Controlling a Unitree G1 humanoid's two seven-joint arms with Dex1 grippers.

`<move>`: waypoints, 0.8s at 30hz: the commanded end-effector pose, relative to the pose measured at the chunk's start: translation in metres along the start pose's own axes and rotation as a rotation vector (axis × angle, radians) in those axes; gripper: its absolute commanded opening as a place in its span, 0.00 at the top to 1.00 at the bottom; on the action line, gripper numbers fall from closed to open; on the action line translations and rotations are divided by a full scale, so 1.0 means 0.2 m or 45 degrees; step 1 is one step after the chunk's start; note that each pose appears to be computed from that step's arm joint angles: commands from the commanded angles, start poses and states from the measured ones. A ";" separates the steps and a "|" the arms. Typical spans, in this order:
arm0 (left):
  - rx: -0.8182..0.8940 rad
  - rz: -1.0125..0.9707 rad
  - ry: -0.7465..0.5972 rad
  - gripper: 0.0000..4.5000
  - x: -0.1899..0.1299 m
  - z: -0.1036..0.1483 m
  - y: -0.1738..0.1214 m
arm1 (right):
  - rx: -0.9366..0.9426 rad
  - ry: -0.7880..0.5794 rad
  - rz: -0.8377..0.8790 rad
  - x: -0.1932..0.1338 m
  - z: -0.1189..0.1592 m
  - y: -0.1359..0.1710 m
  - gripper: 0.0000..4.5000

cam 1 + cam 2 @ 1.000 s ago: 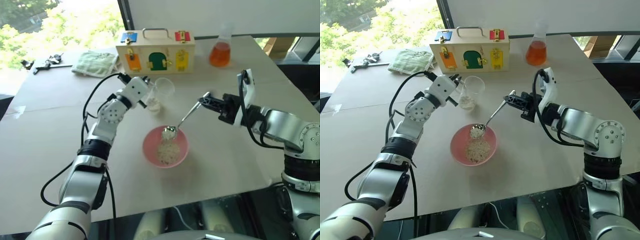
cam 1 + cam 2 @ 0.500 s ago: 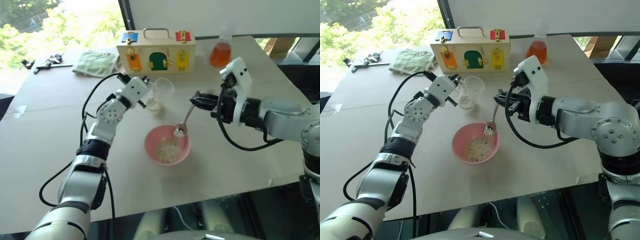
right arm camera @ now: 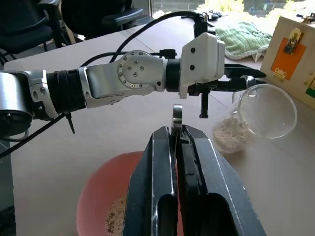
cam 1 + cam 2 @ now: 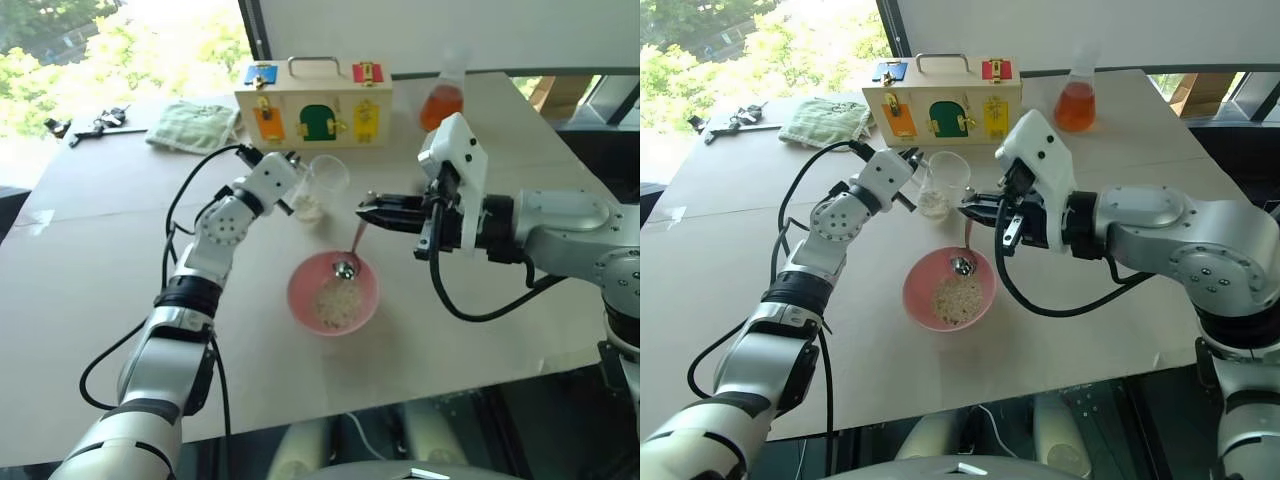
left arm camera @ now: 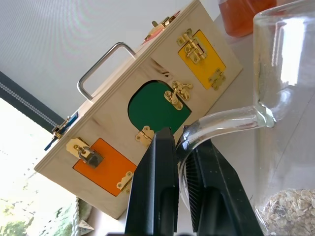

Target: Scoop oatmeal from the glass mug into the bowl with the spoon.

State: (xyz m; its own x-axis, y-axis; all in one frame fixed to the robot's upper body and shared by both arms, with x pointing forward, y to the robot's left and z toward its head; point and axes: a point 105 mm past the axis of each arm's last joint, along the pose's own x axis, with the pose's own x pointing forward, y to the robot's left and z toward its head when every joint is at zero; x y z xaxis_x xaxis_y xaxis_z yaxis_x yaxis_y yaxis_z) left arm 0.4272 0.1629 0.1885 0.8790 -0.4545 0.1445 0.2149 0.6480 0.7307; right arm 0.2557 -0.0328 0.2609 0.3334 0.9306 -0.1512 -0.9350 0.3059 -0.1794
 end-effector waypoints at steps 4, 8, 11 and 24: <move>0.028 -0.017 0.077 0.98 -0.03 -0.08 -0.01 | -0.194 -0.113 0.115 -0.01 0.06 0.05 1.00; 0.026 -0.015 0.077 0.98 -0.04 -0.08 0.00 | -0.107 -0.142 0.120 -0.01 0.04 0.03 1.00; 0.011 -0.002 0.074 0.98 -0.04 -0.08 0.00 | 0.155 -0.218 0.076 -0.04 0.04 -0.04 1.00; -0.120 0.033 0.046 0.98 -0.02 -0.05 -0.01 | 0.598 -0.624 -0.477 -0.22 0.26 -0.58 1.00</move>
State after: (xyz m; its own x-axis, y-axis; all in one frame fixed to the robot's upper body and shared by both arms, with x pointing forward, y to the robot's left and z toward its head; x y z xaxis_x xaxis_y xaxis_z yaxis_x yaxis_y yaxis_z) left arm 0.4277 0.1675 0.1847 0.8932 -0.4213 0.1572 0.2203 0.7147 0.6638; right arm 0.3445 -0.0954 0.3233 0.6399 0.7278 0.2467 -0.7617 0.5581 0.3291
